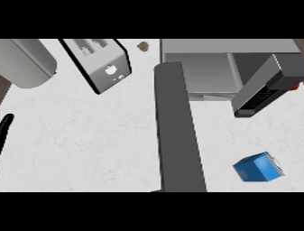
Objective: Pick up the milk, place it into the microwave and close the microwave
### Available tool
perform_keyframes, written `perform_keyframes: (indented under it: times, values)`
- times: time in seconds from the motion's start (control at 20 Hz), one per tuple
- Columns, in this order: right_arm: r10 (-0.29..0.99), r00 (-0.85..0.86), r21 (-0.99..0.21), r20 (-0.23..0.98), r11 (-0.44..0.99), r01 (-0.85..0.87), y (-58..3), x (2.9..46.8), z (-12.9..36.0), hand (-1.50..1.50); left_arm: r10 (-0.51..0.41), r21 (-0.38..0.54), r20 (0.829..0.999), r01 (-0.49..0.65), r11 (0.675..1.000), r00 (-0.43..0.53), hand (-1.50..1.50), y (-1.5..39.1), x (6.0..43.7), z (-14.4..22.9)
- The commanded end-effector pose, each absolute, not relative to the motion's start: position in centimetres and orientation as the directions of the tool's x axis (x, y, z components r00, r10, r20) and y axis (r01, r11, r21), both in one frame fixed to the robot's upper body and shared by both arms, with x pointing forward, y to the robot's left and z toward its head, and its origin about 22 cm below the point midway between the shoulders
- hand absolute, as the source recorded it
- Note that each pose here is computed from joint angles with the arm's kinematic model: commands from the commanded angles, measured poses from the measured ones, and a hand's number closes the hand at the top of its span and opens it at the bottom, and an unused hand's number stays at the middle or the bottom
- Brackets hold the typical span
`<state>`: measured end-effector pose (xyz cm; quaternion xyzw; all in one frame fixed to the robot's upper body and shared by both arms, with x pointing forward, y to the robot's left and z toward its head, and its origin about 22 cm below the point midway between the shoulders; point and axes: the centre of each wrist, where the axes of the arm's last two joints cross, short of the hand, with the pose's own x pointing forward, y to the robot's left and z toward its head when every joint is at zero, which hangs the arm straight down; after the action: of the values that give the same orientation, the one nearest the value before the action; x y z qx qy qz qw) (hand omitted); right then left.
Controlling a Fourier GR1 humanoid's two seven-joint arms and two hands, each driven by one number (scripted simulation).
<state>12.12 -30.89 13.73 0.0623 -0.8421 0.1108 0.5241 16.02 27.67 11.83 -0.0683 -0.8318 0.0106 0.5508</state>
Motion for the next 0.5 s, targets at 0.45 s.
perform_keyframes:
  times: [0.45]
  values:
    - [0.072, -0.353, -0.123, 0.933, 0.985, -0.125, -34.4, 11.7, 8.2, -1.5, 0.129, -0.097, 0.92, 0.103, 0.99, -0.371, -1.5, 30.5, 9.9, 13.1]
